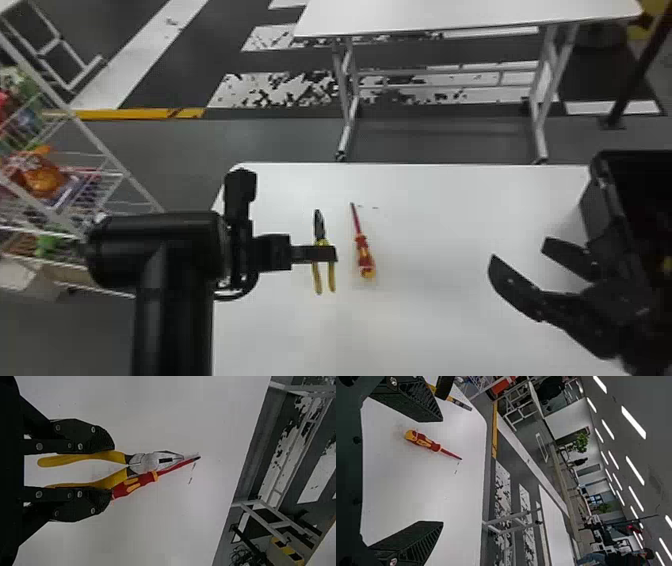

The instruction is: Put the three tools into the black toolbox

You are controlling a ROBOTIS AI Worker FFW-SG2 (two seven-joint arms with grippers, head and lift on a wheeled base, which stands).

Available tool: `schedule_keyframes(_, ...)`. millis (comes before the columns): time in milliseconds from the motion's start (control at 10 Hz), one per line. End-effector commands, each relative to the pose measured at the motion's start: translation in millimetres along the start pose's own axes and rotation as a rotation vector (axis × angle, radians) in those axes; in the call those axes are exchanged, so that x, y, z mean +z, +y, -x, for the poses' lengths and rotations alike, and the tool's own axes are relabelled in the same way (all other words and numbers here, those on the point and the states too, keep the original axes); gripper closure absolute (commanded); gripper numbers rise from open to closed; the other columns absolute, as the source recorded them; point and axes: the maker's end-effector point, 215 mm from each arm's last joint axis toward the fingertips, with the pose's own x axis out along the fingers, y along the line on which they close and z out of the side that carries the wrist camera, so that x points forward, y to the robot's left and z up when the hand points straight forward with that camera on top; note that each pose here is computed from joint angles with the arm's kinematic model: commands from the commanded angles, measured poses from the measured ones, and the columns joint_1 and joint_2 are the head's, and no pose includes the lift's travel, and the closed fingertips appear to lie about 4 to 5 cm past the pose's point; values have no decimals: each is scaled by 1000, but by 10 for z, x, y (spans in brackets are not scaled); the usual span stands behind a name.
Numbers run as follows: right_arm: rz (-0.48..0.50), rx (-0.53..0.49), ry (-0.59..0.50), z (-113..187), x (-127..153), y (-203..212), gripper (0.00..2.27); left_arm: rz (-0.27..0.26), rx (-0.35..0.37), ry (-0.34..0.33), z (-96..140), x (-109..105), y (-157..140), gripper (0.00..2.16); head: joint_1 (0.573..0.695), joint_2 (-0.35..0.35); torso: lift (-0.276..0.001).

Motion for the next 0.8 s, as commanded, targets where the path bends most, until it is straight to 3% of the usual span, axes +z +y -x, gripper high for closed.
schedule_keyframes(0,-16,-15,12,8,-59,-75,76,38,-97,54,-200,-136,-226,1865,695,193,-51)
schedule_keyframes(100,-28,-24,27,3,-110,-134,76,40,-155,84,-303,-196,-408,1865,695,159,-51)
schedule_keyframes(400,-46,-54,48,50,-130,-332,76,-25,-245,126,-436,-256,-900,1865,695,54,-51)
schedule_keyframes(700,-72,-74,73,102,-146,-447,76,-7,-392,132,-415,-236,-1276,1865,695,-39,-51)
